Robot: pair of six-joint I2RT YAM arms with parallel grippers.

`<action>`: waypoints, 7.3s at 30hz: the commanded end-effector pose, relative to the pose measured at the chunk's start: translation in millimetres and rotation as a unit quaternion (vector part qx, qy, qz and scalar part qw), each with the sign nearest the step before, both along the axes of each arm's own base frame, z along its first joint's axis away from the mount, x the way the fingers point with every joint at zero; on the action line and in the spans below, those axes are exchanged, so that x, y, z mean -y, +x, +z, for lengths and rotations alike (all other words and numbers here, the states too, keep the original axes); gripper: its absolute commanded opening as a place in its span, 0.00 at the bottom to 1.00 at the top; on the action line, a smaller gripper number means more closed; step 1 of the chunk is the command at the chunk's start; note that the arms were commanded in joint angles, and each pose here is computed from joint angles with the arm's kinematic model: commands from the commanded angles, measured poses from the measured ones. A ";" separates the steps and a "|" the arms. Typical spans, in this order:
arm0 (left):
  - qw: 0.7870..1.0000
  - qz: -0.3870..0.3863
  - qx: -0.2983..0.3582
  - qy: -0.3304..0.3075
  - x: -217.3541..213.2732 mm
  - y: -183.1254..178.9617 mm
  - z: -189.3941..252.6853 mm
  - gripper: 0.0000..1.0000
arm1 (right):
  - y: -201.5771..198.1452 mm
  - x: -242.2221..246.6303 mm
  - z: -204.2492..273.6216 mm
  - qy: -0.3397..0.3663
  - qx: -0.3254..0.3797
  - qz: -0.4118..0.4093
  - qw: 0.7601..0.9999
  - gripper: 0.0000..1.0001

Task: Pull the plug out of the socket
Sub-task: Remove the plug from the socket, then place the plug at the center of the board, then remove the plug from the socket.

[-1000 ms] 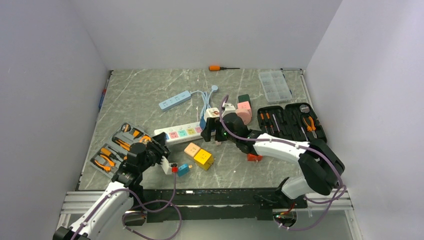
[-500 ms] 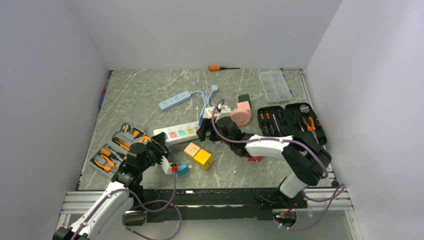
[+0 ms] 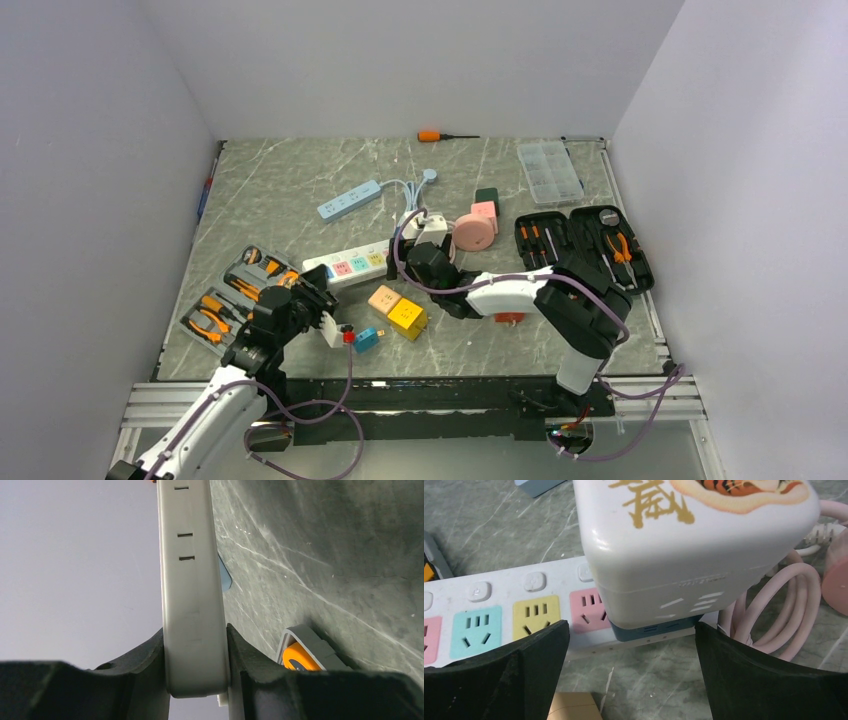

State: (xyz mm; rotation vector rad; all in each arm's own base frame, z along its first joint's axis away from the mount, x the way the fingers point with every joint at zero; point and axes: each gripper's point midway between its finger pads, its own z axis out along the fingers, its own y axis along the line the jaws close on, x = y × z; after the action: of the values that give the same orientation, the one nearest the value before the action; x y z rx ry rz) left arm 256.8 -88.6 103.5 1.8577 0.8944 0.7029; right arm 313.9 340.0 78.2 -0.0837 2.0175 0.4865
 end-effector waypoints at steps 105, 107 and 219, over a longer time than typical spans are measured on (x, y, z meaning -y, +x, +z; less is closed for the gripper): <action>0.995 0.039 0.054 -0.068 -5.2 6.2 22.4 0.00 | -149.0 135.9 10.3 -0.054 -0.272 -0.004 0.961 0.00; 0.993 0.046 0.070 -0.079 -6.4 10.2 32.0 0.00 | -156.9 134.0 0.5 -0.076 -0.292 0.003 0.953 0.00; 0.991 0.041 0.116 -0.045 -12.5 3.0 39.5 0.00 | 137.8 171.7 5.2 -0.003 -0.247 -0.240 0.939 0.73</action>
State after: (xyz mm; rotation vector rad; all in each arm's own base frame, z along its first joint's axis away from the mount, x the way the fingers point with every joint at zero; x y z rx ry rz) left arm 256.2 -76.6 120.7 1.6890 0.8911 0.8299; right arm 431.8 194.4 84.1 0.5397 2.4467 0.3356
